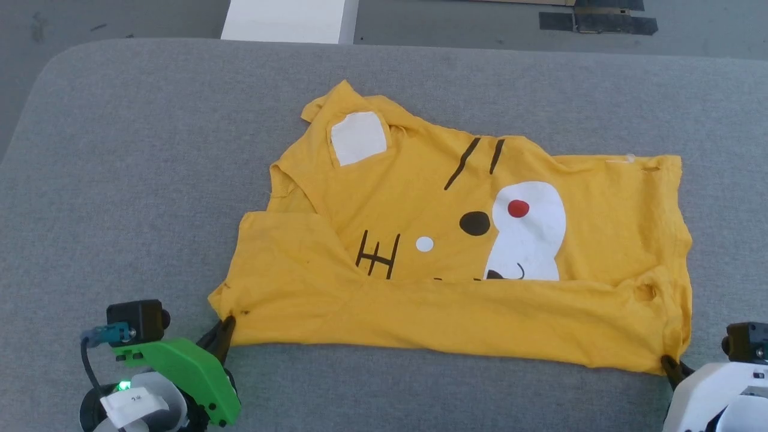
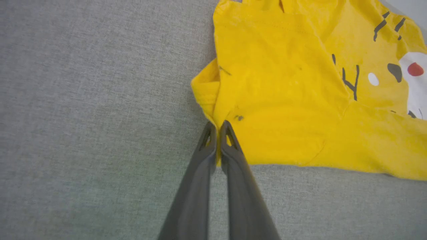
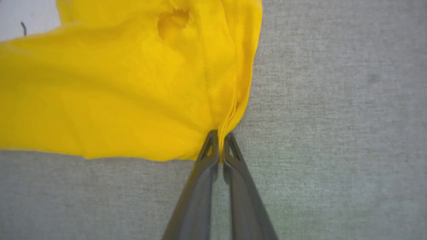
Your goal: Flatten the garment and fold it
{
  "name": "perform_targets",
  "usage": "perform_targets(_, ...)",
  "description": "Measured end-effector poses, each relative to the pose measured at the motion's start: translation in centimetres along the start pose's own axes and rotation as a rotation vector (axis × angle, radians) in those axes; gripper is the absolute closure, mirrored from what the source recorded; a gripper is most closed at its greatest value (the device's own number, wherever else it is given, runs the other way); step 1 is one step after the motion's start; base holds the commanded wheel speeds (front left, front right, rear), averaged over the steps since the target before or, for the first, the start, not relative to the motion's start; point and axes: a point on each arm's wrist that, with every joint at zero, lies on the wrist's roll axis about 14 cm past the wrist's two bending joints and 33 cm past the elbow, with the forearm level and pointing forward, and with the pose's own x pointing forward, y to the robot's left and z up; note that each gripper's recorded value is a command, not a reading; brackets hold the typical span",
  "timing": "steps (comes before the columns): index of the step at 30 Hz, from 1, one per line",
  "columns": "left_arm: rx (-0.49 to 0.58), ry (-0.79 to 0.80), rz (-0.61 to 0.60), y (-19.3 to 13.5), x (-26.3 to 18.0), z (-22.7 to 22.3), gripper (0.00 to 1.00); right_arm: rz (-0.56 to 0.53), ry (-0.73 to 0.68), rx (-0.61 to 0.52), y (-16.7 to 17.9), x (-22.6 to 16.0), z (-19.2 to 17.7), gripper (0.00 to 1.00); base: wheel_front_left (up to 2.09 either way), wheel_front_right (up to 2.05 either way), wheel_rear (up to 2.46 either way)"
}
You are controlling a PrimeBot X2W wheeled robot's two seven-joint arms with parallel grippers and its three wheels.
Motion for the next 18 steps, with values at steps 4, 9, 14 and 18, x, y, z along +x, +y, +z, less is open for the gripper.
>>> perform_targets(4,-0.013,-0.036,-0.01,-0.3,-0.3,1.0,1.0,0.006,-0.062,-0.007,-0.1,-0.5,1.9,1.0,0.0,0.0,0.0)
perform_targets(9,-0.056,-0.092,0.01,0.0,-1.8,2.4,1.0,0.0,-0.163,-0.029,-0.8,-2.2,5.3,1.0,0.0,0.0,0.0)
perform_targets(14,-0.105,-0.068,0.059,0.7,-3.7,1.1,1.0,-0.001,-0.175,-0.022,-1.0,-3.7,5.8,1.0,0.0,0.0,0.0)
perform_targets(18,-0.17,0.029,0.092,1.3,-5.1,-2.5,1.0,-0.014,-0.071,0.009,-1.5,-4.2,2.4,1.0,0.0,0.0,0.0)
